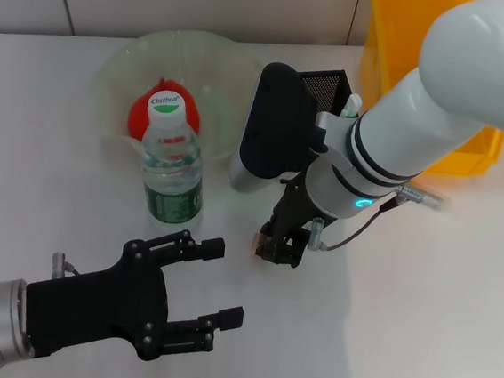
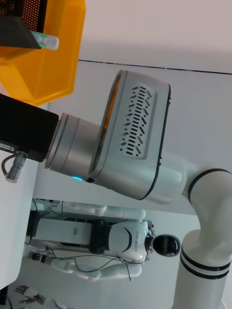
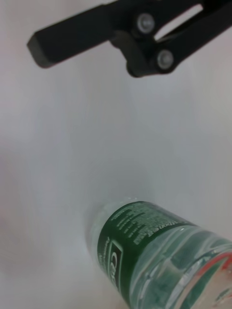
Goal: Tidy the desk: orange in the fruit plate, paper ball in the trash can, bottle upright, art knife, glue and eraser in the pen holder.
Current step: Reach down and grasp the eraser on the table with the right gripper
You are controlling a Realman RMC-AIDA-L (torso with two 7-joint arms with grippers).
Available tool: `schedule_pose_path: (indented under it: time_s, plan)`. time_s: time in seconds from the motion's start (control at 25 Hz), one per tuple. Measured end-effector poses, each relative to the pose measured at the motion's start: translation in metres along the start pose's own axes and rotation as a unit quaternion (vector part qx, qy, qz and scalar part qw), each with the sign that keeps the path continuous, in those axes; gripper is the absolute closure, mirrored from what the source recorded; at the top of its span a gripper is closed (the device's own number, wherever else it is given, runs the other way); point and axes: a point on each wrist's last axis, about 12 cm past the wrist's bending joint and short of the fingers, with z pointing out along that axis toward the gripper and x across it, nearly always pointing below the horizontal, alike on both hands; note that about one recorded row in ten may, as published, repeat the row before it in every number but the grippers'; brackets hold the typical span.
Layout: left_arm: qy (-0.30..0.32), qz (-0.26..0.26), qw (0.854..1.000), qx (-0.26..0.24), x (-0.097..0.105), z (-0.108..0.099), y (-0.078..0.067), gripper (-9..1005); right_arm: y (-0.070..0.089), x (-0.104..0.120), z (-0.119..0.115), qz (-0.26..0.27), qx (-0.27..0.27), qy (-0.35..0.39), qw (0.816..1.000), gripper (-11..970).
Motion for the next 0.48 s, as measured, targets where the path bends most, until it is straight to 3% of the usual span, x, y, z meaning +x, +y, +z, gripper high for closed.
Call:
schedule_pose_path:
  time_s: [0.48]
  plan:
    - [0.000,0.000,1.000,0.000,0.0002,-0.0002,-0.0002,211,0.0000,-0.0021,-0.0084,0.005,0.005,-0.009,1.000,737]
